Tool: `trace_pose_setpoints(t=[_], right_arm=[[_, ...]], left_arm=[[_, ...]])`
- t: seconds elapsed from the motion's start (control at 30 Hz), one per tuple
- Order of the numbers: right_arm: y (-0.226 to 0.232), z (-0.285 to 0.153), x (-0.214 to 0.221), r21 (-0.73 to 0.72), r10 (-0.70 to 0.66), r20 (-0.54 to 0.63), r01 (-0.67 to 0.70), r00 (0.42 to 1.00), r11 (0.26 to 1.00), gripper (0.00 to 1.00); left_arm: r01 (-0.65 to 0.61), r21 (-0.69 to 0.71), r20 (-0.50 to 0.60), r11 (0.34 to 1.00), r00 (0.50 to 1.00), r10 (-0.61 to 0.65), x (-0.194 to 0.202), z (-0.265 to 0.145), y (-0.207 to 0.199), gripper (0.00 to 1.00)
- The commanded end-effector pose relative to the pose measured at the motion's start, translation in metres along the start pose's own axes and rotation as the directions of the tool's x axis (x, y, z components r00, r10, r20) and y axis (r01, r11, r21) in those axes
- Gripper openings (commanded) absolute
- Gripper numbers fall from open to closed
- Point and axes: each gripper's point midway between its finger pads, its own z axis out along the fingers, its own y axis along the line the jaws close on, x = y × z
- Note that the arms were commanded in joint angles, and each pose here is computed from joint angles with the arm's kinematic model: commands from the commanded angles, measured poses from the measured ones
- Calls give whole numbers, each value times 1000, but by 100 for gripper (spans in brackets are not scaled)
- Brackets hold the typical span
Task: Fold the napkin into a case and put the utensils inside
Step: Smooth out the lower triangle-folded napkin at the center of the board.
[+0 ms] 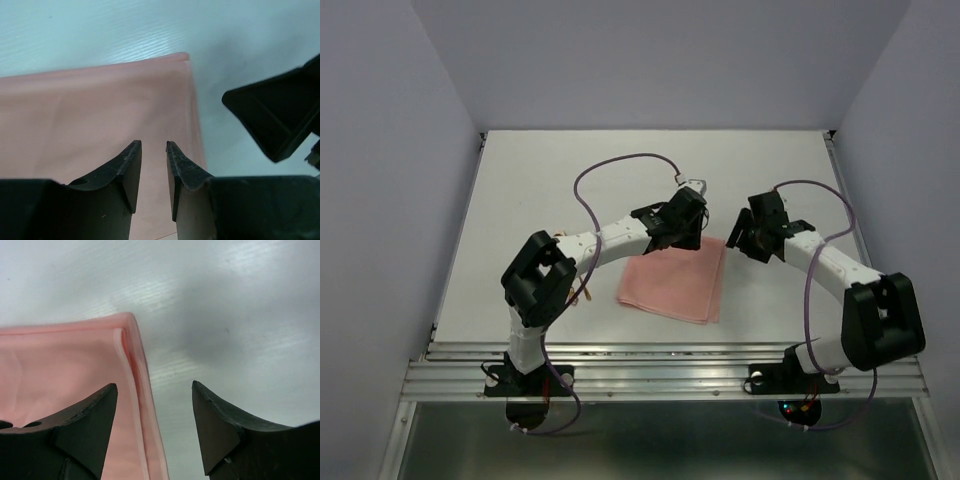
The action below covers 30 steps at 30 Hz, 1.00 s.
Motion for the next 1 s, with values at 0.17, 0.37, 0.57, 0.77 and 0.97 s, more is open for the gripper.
trace_pose_setpoints(t=[0.17,0.37,0.57,0.77,0.97], right_arm=[[29,52,-21,-46,-152,-30,150,988,988,67],[33,74,-13,-72,-159,-49,155,986,985,54],[32,85,-10,-68,-159,-57,155,986,986,35],[42,88,-9,-114,-162,-69,154,984,982,9],[53,80,-5,-181,-157,-86,139,984,974,1]], left_arm=[[24,-33,15,999,1000,-24,-3,-29,31,47],[26,-22,8,999,1000,-26,-4,-26,29,48],[14,-2,-6,1000,1000,-14,-9,-18,20,48],[5,-2,-33,1000,999,-5,-2,-12,21,48],[2,-14,-43,1000,999,-2,0,-5,23,48]])
